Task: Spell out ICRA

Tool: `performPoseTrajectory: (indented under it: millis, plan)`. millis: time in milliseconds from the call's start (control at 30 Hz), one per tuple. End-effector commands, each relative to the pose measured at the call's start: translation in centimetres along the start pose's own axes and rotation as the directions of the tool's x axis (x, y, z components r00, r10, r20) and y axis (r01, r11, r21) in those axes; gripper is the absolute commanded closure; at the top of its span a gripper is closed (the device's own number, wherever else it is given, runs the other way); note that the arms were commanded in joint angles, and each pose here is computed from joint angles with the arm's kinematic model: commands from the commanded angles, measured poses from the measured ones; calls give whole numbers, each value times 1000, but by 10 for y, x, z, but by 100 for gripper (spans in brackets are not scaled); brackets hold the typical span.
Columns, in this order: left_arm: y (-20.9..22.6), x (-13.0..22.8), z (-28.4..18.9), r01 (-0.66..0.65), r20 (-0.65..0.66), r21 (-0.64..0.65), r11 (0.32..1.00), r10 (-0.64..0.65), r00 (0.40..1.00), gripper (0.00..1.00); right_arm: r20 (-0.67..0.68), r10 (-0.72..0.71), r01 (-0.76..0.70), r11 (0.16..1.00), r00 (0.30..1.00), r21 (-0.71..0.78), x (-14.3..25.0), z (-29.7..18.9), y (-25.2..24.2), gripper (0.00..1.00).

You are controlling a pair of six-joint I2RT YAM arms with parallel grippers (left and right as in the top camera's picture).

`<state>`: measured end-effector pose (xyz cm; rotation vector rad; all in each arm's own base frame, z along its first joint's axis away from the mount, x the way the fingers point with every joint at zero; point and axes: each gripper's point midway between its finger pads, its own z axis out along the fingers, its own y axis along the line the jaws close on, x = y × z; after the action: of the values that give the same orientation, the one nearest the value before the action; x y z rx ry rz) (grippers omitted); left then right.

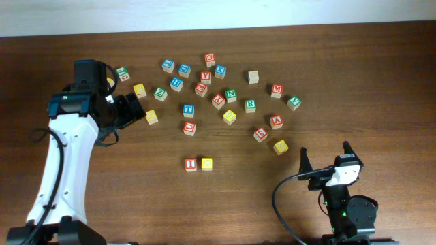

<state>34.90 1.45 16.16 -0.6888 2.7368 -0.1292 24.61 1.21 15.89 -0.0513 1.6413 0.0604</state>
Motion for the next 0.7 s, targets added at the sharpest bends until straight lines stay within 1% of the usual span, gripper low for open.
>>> performPoseTrajectory:
  millis: [0,33,67,100,133,167,200,233,267,300,333,367,400,433,467,500,533,567,600,633,667]
  plan:
    - [3,1,4,14,-10,-16,1000,-14,1000,1,10,11,-11,1000,1000,-3,-1,0,0,2]
    - [3,1,4,14,-10,-16,1000,-14,1000,1,41,64,-61,997,997,-55,-10,-1,9,2]
    - [3,1,4,14,-10,-16,1000,-14,1000,1,50,203,-187,956,978,-225,-22,-5,36,2]
    - [3,1,4,14,-9,-16,1000,-14,1000,1,-9,317,-298,881,948,-368,-26,-13,60,2]
    - [3,1,4,14,-9,-16,1000,-14,1000,1,-134,423,-430,753,896,-498,-27,-25,86,2]
    - [3,1,4,14,-9,-16,1000,-14,1000,1,-229,524,-558,644,820,-524,-33,-32,96,2]
    - [3,1,4,14,-10,-16,1000,-14,1000,1,-231,587,-610,603,775,-513,-42,-32,92,2]
    - [3,1,4,14,-10,-16,1000,-14,1000,1,-191,633,-621,575,750,-533,-59,-33,89,2]
    - [3,1,4,14,-10,-16,1000,-14,1000,1,-77,663,-566,567,745,-599,-91,-42,84,2]
    - [3,1,4,14,-10,-16,1000,-14,1000,1,73,672,-471,588,737,-657,-124,-56,78,2]
    - [3,1,4,14,-9,-16,1000,-14,1000,1,191,686,-409,608,702,-680,-148,-69,70,2]
    - [3,1,4,14,-10,-16,1000,-14,1000,1,293,706,-382,629,645,-676,-171,-80,57,2]
    - [3,1,4,14,-9,-16,1000,-14,1000,1,352,715,-377,645,603,-665,-191,-89,48,2]
    - [3,1,4,14,-9,-16,1000,-14,1000,1,396,703,-357,668,591,-653,-209,-97,44,2]
    - [3,1,4,14,-10,-16,1000,-14,1000,1,461,640,-290,727,615,-622,-232,-106,46,2]
    - [3,1,4,14,-9,-16,1000,-14,1000,1,493,577,-246,775,651,-582,-251,-108,48,2]
    - [3,1,4,14,-9,-16,1000,-14,1000,1,500,515,-210,812,696,-545,-265,-105,51,2]
    - [3,1,4,14,-9,-16,1000,-14,1000,1,483,417,-147,852,770,-503,-279,-95,58,2]
    - [3,1,4,14,-10,-16,1000,-14,1000,1,420,325,-101,876,847,-472,-288,-78,65,2]
    - [3,1,4,14,-9,-16,1000,-14,1000,1,300,251,-87,879,920,-468,-288,-54,72,2]
    - [3,1,4,14,-9,-16,1000,-14,1000,1,238,213,-82,882,947,-463,-288,-41,73,2]
